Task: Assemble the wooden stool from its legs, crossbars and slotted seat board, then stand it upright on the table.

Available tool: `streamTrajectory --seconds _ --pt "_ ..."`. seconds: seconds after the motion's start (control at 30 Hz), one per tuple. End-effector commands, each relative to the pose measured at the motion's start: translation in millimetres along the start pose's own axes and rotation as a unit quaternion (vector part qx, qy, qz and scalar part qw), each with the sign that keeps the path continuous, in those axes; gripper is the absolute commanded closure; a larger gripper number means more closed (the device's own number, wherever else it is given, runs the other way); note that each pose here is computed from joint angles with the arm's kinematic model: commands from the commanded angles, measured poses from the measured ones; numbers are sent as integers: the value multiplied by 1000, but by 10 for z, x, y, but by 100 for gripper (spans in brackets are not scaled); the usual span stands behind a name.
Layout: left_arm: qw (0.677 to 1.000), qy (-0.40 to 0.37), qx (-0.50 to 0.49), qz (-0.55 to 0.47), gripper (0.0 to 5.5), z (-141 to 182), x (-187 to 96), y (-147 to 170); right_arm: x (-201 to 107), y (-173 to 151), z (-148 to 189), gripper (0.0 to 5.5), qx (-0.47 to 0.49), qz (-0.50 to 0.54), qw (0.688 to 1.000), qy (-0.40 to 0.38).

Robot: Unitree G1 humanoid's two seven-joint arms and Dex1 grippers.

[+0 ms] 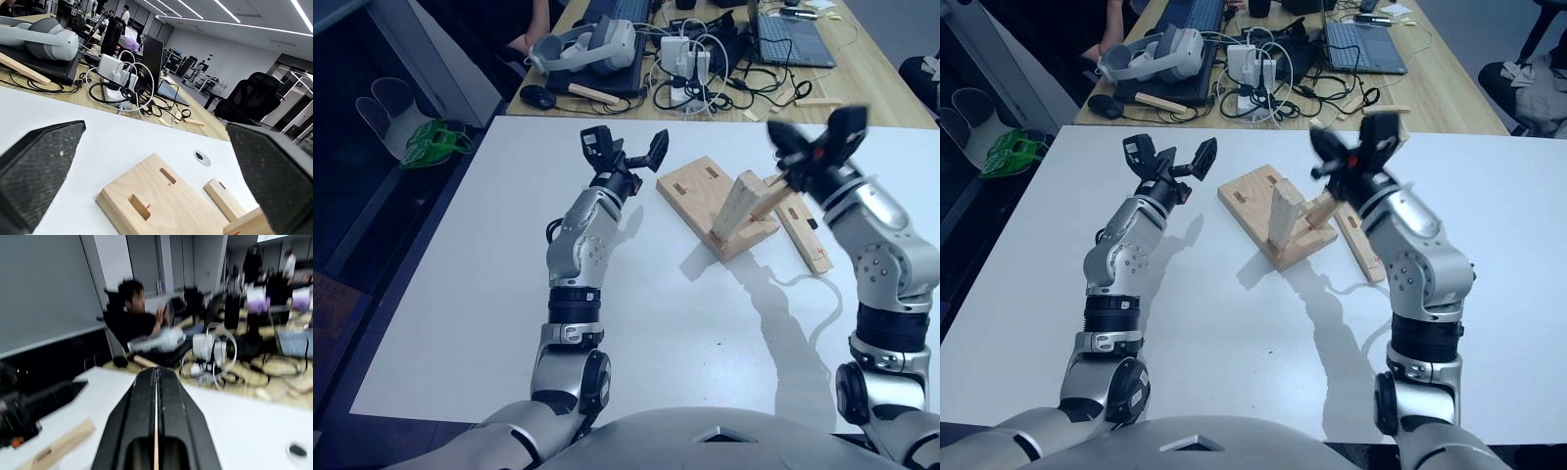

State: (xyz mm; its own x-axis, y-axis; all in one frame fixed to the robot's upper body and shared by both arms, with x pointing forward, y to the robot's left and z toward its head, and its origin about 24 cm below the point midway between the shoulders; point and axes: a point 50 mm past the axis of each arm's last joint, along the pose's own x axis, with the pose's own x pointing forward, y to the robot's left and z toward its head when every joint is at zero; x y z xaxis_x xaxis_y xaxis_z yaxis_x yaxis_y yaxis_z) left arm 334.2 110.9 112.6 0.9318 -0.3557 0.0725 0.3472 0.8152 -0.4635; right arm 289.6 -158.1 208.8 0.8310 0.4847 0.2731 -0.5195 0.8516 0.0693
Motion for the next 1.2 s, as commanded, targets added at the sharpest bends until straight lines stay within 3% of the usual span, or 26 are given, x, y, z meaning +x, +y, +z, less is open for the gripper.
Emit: streamTrajectory --seconds 0.03,0.1,0.2,0.3,0.4,0.57,0.8,1.03,1.2 --pt "1000 -13 -10 -15 10 44 35 -14 226 503 536 549 -3 104 992 -77" --pt "1000 -16 -12 -16 10 43 47 -4 294 787 576 549 28 179 982 -51" --pt "999 -30 -32 -6 10 60 72 30 307 1168 311 549 64 308 948 51" --pt "985 -84 -135 71 10 176 89 257 272 1185 -96 549 37 320 931 172" --pt "959 -119 -222 132 10 230 67 458 192 1154 -248 549 16 316 924 215" --pt "953 -125 -236 141 10 244 50 491 91 978 -439 549 -52 241 938 245" --pt "961 -118 -217 122 10 231 28 465 -125 419 -587 549 -113 9 972 204" --pt "964 -113 -208 117 10 215 23 455 -407 -266 -589 549 -158 -244 941 175" --pt "967 -106 -203 112 10 202 43 433 -351 -592 -518 549 -179 -353 908 140"
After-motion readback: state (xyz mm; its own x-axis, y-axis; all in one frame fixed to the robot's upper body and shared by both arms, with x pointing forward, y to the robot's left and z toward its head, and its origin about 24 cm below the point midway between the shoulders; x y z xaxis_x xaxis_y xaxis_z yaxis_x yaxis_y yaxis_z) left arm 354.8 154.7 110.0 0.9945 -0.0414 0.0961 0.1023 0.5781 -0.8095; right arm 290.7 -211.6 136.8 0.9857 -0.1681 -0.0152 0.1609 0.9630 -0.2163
